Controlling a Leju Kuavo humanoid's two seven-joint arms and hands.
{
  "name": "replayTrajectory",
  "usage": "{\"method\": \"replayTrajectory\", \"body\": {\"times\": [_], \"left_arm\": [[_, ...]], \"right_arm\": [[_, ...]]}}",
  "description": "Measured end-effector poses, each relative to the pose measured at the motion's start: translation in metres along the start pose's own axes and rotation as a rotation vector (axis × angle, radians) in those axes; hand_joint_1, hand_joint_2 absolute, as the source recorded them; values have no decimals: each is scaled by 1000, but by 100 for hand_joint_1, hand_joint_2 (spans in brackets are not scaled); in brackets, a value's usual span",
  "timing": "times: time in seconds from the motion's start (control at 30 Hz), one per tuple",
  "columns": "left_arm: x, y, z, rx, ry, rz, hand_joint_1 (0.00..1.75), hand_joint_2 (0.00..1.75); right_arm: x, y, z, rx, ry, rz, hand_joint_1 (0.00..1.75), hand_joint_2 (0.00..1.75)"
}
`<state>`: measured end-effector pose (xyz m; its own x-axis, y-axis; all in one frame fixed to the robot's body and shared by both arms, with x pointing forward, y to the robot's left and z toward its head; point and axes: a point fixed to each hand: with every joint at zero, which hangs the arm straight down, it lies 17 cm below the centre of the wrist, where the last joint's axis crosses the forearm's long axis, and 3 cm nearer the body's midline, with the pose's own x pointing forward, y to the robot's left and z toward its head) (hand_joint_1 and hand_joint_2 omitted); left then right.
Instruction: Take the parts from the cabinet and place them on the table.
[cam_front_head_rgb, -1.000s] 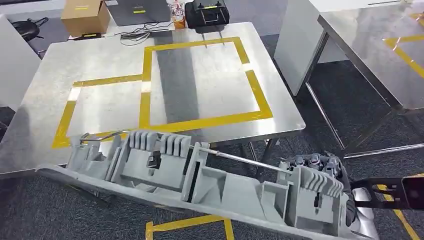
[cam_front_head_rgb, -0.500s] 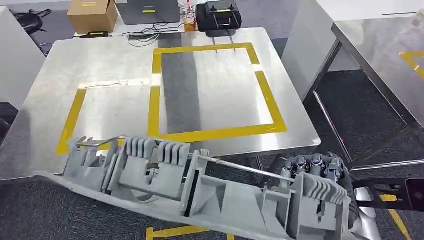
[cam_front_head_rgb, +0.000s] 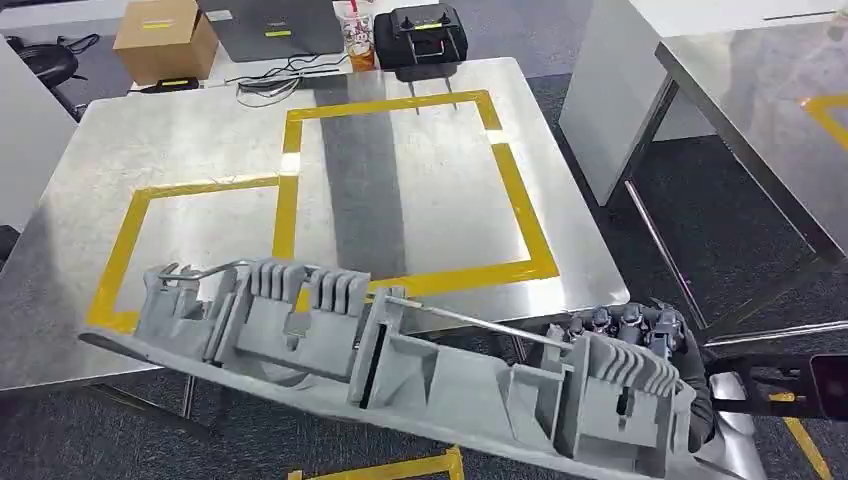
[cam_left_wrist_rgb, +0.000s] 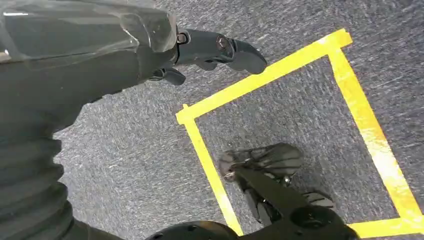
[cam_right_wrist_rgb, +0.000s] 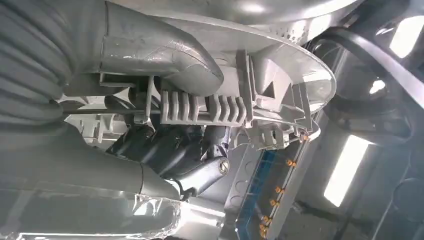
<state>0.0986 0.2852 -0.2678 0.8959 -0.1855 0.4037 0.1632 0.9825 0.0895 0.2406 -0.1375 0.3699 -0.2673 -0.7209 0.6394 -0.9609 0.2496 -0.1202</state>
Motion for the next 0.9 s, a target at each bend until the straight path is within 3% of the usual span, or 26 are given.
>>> {"method": "replayTrajectory", "body": {"times": [0.37,0.9], "left_arm": [[-5,-1,2,-2,0,21,0,175],[-11,-9,4,6,14,81,0,175]], "right_arm": [[3,-18,1,-36,42,95,166,175],[38,-82,-6,-103,123,404,166,175]]}}
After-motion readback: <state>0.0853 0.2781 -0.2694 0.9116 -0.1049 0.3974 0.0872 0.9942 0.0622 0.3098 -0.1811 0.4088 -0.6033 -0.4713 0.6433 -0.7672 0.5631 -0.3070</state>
